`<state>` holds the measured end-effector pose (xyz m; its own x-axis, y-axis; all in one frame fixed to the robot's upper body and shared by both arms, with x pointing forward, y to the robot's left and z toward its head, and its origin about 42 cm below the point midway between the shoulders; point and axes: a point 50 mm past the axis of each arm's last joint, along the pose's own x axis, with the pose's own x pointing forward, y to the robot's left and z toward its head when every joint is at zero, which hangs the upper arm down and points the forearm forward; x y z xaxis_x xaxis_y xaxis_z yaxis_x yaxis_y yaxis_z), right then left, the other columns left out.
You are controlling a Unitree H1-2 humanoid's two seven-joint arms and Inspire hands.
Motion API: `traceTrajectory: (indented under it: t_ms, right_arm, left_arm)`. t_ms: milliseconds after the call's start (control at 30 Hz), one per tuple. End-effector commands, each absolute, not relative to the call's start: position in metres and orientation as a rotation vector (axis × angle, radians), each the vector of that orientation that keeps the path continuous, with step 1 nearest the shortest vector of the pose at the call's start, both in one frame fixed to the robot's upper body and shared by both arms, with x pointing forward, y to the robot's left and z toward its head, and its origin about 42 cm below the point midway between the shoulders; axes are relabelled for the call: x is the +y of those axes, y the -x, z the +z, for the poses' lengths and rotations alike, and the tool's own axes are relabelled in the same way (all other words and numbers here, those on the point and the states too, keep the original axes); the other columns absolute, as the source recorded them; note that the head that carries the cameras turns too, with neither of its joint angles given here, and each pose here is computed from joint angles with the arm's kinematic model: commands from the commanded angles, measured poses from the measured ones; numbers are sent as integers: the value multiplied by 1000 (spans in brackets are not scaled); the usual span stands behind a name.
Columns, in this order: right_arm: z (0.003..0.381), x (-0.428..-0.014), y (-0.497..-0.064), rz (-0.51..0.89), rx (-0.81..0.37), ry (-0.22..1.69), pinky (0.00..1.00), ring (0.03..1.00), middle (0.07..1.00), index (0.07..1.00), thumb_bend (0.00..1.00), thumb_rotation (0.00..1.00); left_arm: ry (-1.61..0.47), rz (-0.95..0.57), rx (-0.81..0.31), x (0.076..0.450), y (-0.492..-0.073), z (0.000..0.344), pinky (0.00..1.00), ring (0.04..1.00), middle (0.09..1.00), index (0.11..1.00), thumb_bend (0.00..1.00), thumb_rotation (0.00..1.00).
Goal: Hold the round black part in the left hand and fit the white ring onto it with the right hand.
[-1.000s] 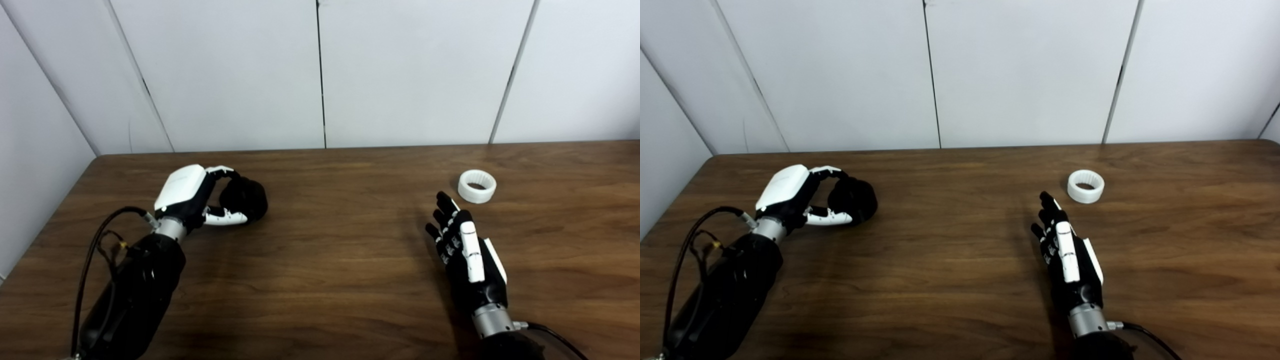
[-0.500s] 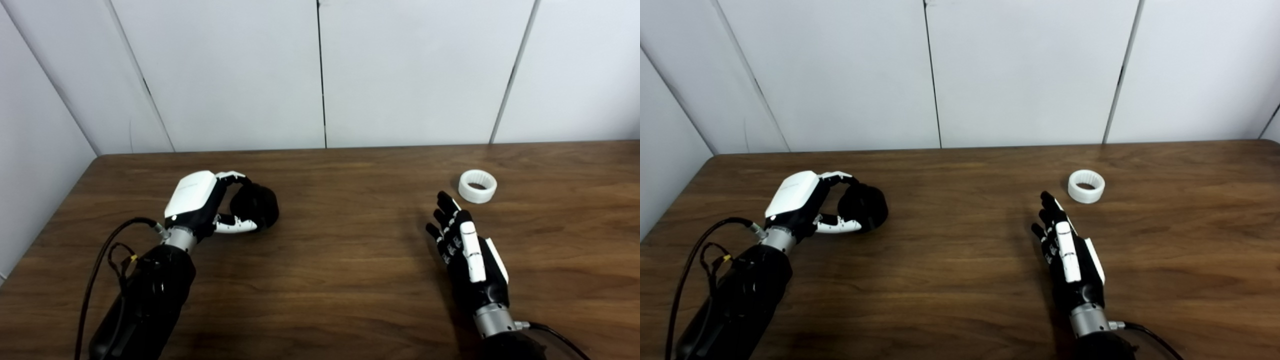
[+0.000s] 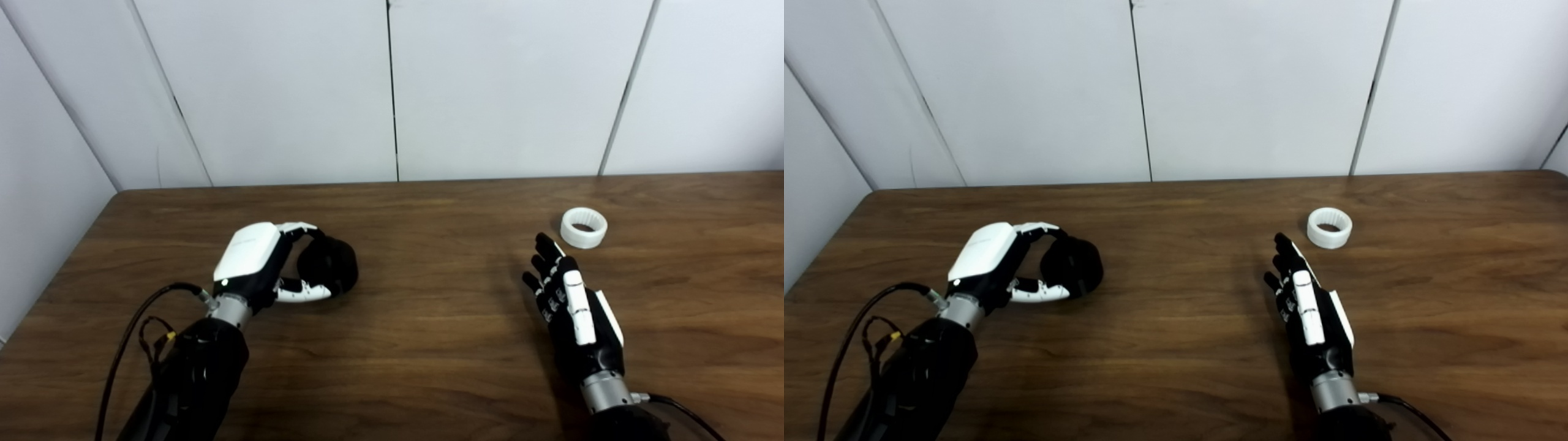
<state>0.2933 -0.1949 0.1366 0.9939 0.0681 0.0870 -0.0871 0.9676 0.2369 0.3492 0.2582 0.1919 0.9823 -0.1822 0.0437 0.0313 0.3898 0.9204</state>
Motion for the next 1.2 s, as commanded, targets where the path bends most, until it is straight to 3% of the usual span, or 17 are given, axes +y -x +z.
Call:
traceTrajectory:
  t_ms: [0,567,1167]
  right_arm:
    - [160,-190,-300,94,-175,-251,952,989,976,920,506,870]
    - [161,-190,-300,93,-175,-248,956,994,979,920,524,865]
    - [165,-187,-302,94,-175,-251,951,997,984,927,537,867]
  left_arm:
    - [-1188,-127,-219,253,-346,209,746,852,830,733,801,374]
    - [-1158,-191,-318,222,-286,199,740,842,821,716,814,339]
    - [-1150,-325,-367,192,-213,174,869,880,832,734,774,408]
